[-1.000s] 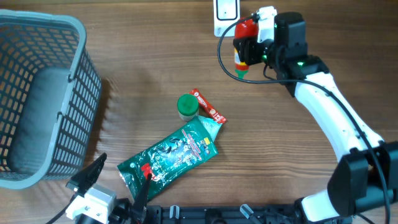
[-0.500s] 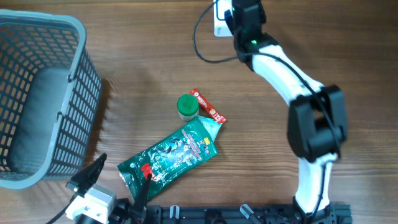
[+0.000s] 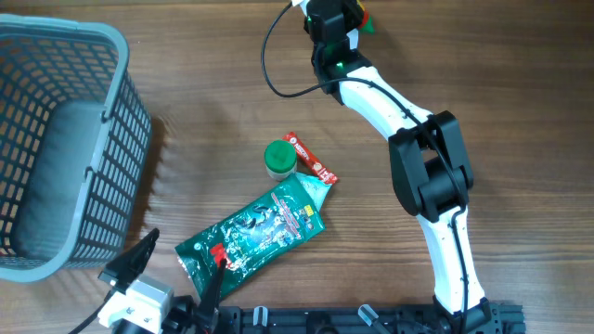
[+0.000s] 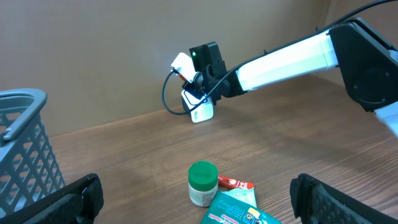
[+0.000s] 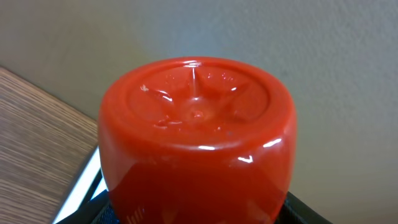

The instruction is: Scan the item barcode

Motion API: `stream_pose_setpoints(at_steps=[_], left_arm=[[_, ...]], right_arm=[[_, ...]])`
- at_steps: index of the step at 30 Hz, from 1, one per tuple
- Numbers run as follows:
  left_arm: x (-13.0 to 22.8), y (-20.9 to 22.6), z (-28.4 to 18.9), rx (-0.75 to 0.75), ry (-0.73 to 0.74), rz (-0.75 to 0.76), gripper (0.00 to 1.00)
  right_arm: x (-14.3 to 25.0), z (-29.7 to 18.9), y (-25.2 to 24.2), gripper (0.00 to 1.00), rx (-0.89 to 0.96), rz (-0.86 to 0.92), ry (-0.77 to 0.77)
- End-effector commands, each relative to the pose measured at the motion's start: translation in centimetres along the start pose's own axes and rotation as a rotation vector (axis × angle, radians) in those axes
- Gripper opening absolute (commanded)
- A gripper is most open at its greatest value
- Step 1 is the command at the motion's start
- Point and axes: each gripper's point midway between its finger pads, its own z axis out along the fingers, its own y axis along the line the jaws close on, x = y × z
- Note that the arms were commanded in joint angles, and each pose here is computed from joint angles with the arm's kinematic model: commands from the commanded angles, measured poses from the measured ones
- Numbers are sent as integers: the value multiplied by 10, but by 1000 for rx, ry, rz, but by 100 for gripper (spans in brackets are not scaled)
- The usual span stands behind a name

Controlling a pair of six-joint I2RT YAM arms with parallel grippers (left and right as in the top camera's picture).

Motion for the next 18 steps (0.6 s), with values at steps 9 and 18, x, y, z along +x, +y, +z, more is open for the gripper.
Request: stream_pose_setpoints(at_steps=[9,18], left_arm=[[-1,-2,-1,9,-8,-3,100],[-1,-2,-1,9,-8,-2,100]], right_arm=[[97,16,-164,57,268,-6,340],[349,-12,-286,59,368,273,868]])
